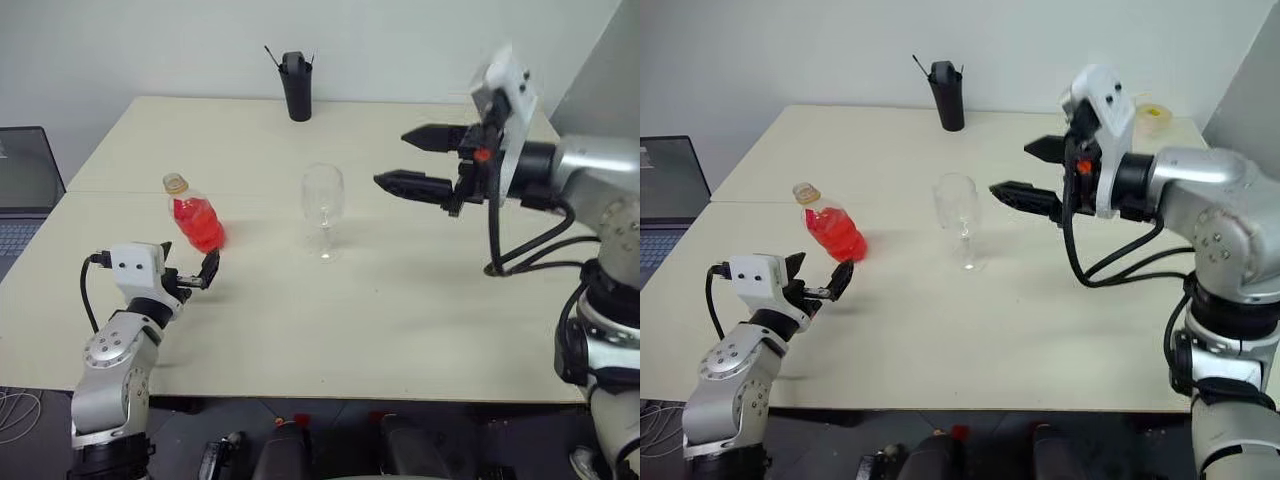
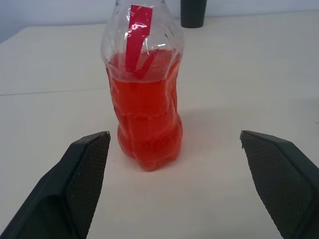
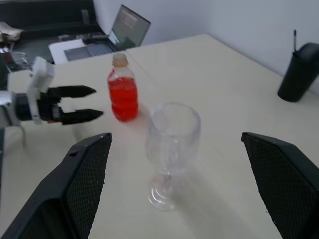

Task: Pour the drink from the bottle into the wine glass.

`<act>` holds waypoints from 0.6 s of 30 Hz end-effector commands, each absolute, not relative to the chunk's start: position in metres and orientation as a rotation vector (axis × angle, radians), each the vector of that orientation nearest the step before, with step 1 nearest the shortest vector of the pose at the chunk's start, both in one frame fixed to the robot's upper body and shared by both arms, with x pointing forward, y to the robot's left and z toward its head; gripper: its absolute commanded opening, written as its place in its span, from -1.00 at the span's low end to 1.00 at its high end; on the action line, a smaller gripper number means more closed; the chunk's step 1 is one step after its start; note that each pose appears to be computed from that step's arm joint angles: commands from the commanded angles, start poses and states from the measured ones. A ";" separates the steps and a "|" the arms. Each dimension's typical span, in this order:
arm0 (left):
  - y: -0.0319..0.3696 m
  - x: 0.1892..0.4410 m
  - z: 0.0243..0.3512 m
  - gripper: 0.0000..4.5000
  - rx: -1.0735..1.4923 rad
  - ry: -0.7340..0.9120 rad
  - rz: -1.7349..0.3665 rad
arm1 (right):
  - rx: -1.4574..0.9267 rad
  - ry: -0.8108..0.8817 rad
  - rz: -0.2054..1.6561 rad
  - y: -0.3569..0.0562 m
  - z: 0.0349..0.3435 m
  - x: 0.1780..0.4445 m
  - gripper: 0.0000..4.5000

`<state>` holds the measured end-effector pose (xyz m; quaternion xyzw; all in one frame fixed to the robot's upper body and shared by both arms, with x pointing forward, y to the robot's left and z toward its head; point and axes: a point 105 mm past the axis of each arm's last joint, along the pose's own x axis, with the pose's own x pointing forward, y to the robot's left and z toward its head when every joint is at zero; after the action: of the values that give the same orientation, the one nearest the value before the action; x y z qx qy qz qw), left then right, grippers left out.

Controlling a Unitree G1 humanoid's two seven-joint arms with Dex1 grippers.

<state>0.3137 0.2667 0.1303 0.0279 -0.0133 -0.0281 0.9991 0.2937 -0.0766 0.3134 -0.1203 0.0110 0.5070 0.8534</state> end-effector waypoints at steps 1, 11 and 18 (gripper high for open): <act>0.271 0.320 0.140 1.00 0.077 -0.065 -0.030 | -0.277 0.016 1.077 -0.071 0.321 0.286 0.98; 0.273 0.342 0.142 1.00 0.072 -0.067 -0.024 | -0.316 0.029 1.100 -0.061 0.315 0.279 0.98; 0.276 0.370 0.139 1.00 0.116 -0.063 -0.028 | -0.324 0.026 1.093 -0.058 0.314 0.279 0.98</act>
<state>0.3670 0.2710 0.1309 0.0387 -0.0153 -0.0183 0.9990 0.2846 -0.0589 0.3029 -0.1370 0.0418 0.5207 0.8417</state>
